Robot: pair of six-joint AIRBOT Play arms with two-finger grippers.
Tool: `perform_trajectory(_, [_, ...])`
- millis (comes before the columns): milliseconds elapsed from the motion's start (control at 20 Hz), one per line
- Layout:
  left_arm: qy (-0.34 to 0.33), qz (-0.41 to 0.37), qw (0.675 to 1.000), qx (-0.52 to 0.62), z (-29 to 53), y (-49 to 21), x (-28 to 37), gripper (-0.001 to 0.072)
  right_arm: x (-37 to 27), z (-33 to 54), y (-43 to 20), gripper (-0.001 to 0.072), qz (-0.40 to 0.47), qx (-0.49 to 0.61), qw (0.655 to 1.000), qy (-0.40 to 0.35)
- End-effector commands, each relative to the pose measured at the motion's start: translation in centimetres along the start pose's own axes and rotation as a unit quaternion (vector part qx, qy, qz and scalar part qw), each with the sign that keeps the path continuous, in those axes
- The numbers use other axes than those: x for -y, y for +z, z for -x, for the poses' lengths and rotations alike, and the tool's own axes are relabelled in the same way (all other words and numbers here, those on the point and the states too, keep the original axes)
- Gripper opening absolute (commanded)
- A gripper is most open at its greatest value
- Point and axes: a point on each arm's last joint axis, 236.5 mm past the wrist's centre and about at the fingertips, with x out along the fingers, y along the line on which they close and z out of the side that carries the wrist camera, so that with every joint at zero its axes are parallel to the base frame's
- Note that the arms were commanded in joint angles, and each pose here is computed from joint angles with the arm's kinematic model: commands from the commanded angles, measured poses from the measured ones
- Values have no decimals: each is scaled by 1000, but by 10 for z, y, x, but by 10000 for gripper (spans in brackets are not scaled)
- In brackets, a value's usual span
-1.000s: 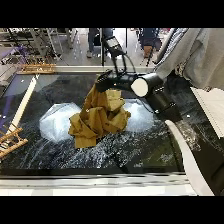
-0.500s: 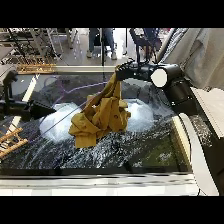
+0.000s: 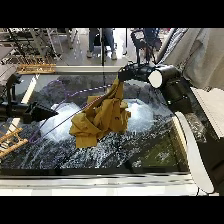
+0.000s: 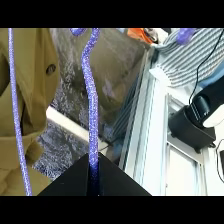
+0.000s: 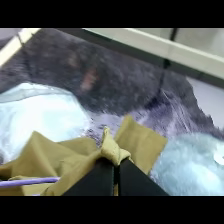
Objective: Fold the clothes and pants, and hang the long-sleeved shirts on hangers.
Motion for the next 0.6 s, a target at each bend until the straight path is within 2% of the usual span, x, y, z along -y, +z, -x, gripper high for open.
perform_trajectory(0, [-3, -1, 1000, 7, 1, 3, 1, 21, 23, -22, -16, 25, -62, -12, 998, -30])
perform_trajectory(150, [2, 1, 1000, 6, -6, 2, -3, 21, 25, -21, -10, 25, -62, -1, 998, -30])
perform_trajectory(400, [-32, 27, 999, -4, -32, -9, -15, 21, 16, -7, 16, 25, -29, 26, 999, -21])
perform_trajectory(550, [1, 37, 999, 20, -35, -2, -39, 21, 6, -3, 8, 25, -20, 5, 1000, -11])
